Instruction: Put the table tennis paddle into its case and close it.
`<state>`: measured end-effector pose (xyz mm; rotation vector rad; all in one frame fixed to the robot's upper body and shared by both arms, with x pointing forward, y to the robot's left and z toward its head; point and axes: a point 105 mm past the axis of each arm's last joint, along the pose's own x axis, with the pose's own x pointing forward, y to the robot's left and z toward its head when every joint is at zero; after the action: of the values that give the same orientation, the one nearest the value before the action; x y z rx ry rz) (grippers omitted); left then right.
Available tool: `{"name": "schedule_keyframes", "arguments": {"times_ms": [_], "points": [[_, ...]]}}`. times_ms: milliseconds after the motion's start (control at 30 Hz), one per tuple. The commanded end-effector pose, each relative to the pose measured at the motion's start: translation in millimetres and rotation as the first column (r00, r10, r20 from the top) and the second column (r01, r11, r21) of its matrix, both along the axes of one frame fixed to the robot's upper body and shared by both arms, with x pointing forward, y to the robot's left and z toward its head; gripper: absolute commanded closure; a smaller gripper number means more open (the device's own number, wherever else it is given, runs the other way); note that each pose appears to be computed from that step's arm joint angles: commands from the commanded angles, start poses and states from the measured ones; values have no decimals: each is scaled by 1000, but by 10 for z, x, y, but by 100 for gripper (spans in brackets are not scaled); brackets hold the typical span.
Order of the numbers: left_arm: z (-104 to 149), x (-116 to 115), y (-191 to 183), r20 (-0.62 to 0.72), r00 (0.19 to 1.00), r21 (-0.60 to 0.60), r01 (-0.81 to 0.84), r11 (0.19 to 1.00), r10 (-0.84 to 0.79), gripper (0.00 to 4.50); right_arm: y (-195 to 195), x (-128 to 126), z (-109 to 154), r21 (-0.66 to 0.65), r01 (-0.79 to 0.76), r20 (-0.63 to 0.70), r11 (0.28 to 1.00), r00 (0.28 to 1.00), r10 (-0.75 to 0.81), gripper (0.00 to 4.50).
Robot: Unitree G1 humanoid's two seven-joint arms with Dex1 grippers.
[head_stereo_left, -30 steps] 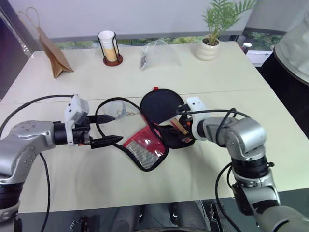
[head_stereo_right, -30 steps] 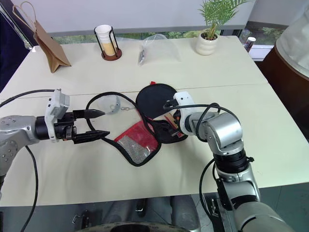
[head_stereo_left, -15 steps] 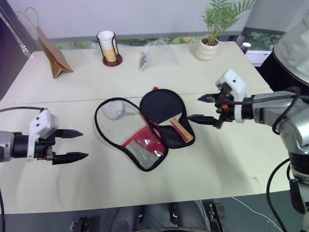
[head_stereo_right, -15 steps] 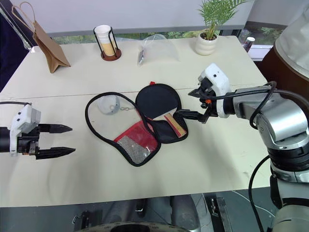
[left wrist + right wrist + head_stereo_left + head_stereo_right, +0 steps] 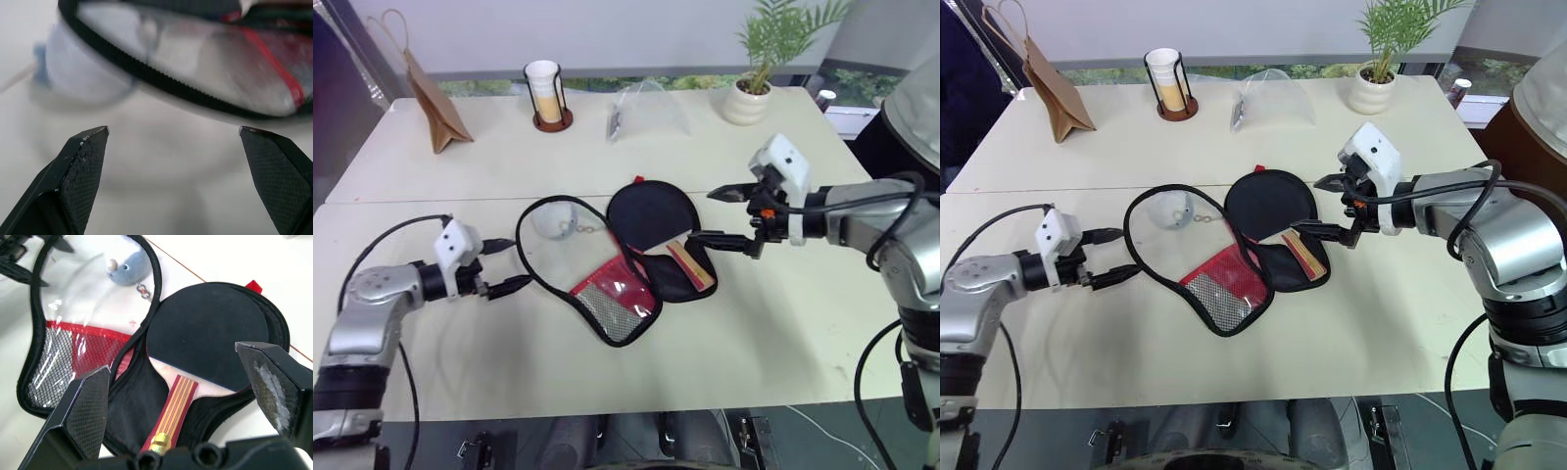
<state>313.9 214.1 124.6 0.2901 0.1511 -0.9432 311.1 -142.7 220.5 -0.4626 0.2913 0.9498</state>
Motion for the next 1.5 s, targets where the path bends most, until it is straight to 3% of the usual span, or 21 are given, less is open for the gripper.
{"name": "schedule_keyframes", "arguments": {"times_ms": [33, 367, 500, 700, 833, 900, 1067, 1267, 1500], "points": [[279, 75, -299, 59, 993, -57, 103, 993, -100, 9, -43, -19, 210, 4, 11, 80, 1000, 997, -12, 1], [725, 361, -1096, 119, 955, -187, 290, 939, -271, 9, -397, 121, 470, 44, 186, 162, 982, 968, -191, 1], [602, 659, -1596, 138, 955, -168, 284, 944, -262, 9, -611, 82, 630, 70, 260, 198, 963, 943, -269, 1], [155, 906, -2092, 108, 968, 1, 227, 974, -226, 9, -620, 24, 416, 33, 260, 132, 965, 956, -262, 1], [-27, 876, -2196, 107, 959, 89, 255, 963, -264, 9, -479, -15, 162, 27, 205, 15, 978, 979, -205, 1], [17, 864, -2201, 119, 952, 74, 275, 959, -282, 9, -423, -31, 95, 46, 185, -38, 982, 982, -184, 1], [396, 798, -2069, 180, 925, -41, 346, 937, -334, 9, -343, 91, -148, 88, 195, -193, 977, 965, -175, 1], [873, 420, -1675, 201, 888, -152, 446, 882, -414, 9, -212, 231, -425, 107, 187, -348, 976, 927, -140, 1], [972, -34, -1209, 121, 891, -125, 451, 884, -438, 9, -192, 421, -657, 96, 212, -417, 972, 896, -155, 1]]}}
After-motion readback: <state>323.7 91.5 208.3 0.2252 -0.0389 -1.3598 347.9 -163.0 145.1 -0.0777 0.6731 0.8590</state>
